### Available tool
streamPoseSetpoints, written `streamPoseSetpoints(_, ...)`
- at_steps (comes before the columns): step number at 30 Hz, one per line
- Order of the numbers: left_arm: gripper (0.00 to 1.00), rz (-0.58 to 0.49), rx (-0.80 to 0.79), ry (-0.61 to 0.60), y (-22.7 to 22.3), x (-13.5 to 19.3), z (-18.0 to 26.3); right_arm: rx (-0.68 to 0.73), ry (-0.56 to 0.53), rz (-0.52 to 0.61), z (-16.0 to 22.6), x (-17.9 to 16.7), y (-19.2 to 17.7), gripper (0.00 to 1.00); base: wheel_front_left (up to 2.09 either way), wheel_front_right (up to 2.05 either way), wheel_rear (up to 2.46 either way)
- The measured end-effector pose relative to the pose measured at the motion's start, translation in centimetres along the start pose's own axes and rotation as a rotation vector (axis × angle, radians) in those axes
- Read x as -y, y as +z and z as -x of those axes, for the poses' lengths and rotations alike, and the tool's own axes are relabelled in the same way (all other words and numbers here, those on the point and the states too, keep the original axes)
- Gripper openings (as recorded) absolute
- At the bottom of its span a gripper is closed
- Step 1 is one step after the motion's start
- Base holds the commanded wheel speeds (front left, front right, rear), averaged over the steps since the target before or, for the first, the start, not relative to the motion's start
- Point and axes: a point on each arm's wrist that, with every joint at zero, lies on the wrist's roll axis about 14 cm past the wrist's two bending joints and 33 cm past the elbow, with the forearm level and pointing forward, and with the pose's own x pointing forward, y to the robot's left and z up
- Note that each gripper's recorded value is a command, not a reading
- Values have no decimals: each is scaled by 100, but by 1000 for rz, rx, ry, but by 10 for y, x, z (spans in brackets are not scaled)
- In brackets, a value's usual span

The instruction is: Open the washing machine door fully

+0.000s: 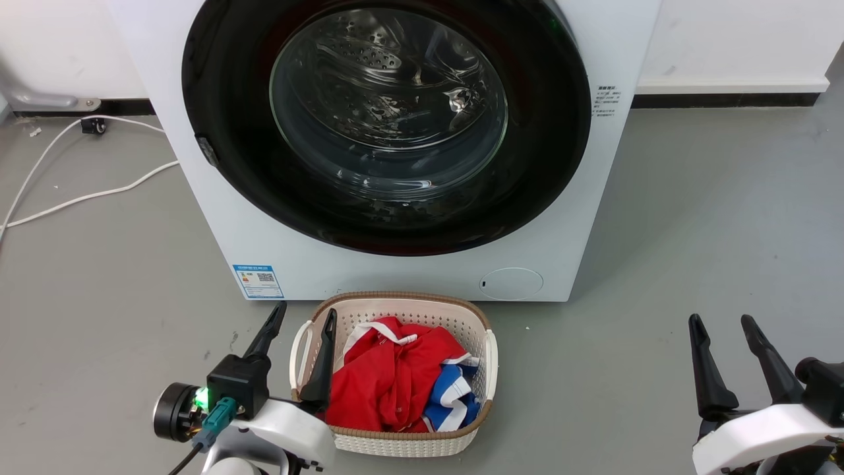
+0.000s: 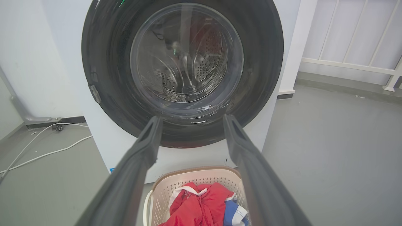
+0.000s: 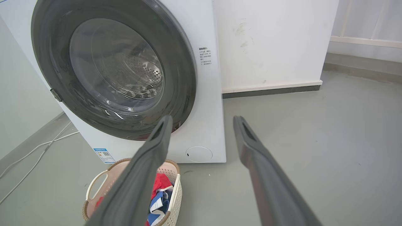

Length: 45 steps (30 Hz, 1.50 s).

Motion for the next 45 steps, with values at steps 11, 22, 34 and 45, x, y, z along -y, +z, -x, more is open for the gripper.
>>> streamPoseSetpoints(11, 100, -5, -5, 3, -5, 0, 1, 6, -1, 40, 1, 0, 0, 100, 0, 0, 0)
streamPoseSetpoints(22, 100, -18, -9, 13, -8, -2, 2, 2, 1, 64, 2, -1, -2, 100, 0, 0, 0)
streamPoseSetpoints(34, 100, 7, -16, 37, -11, -7, 4, -9, 3, 49, 2, -2, -4, 47, 0, 0, 0)
streamPoseSetpoints(45, 100, 9, -18, 48, -11, -8, 5, 4, -5, -68, 2, 1, -3, 0, 0, 0, 0)
